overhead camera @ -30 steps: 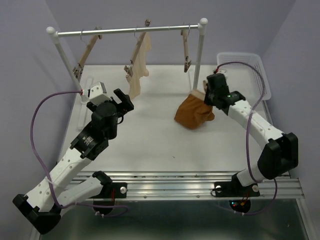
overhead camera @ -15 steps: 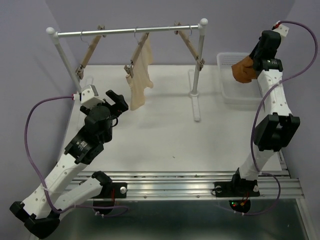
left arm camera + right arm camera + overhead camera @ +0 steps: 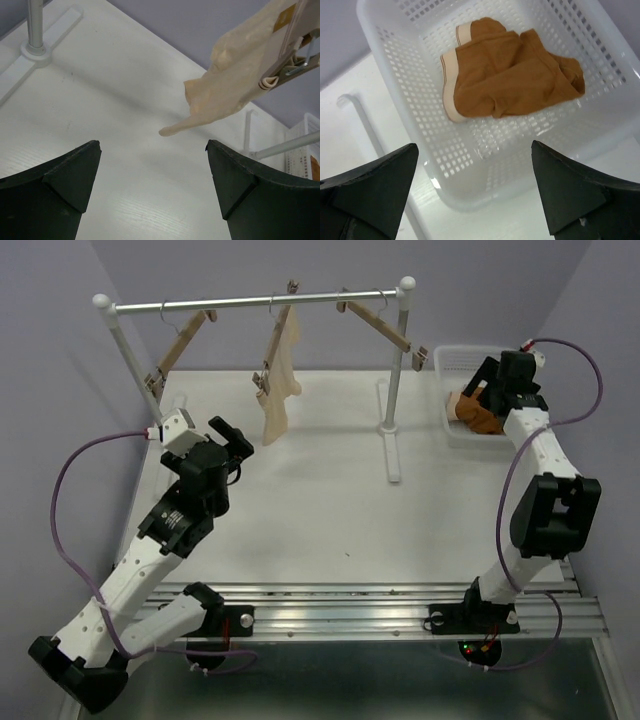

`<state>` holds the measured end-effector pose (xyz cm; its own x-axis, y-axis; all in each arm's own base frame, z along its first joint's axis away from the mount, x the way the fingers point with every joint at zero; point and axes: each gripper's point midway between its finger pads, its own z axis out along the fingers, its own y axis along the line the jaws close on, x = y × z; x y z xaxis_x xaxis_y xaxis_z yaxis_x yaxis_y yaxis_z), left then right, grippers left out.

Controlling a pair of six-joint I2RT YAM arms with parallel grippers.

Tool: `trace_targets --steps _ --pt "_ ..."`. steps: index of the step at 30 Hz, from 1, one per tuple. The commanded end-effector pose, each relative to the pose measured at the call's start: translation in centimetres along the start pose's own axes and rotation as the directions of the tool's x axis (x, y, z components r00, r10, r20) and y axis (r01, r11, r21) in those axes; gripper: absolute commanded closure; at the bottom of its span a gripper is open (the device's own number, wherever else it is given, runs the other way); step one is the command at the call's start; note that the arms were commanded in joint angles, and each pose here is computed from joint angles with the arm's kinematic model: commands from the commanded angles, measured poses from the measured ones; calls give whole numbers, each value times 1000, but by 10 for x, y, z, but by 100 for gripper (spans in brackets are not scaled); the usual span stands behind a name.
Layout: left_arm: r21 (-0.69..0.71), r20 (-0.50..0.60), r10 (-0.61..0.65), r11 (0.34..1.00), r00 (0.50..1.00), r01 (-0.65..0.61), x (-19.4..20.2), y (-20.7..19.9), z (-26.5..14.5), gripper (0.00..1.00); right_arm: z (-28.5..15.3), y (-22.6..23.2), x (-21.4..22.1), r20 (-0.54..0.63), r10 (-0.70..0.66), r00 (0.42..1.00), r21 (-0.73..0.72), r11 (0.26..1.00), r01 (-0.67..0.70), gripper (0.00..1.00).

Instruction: Remove the underwear clipped to the hanger

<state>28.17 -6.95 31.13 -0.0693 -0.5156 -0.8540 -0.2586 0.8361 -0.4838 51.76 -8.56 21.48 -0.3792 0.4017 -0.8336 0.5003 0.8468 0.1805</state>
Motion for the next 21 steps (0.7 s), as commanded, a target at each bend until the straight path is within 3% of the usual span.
trace_targets --steps 1,2,5,13,17,21 --pt "-64 37 -43 997 998 45 -6 7 19 1 -62 5 -32 150 177 973 -123 979 -160 0" --pt "-85 46 -63 994 997 67 -10 15 27 1 -58 -3 -5 130 171 977 -122 980 -155 0" --pt "-126 42 -75 989 996 80 -6 32 47 1 -79 -13 13 149 178 973 -156 976 -154 0" --pt "-208 100 -70 974 993 90 -1 58 56 1 -106 -19 32 155 142 978 -212 971 -108 0" --pt "-209 140 -77 972 987 105 -12 60 52 1 -113 -23 29 176 229 957 -213 958 -190 0" --pt "-208 150 -77 972 986 108 -16 60 49 1 -114 -22 27 181 216 959 -218 960 -175 0"
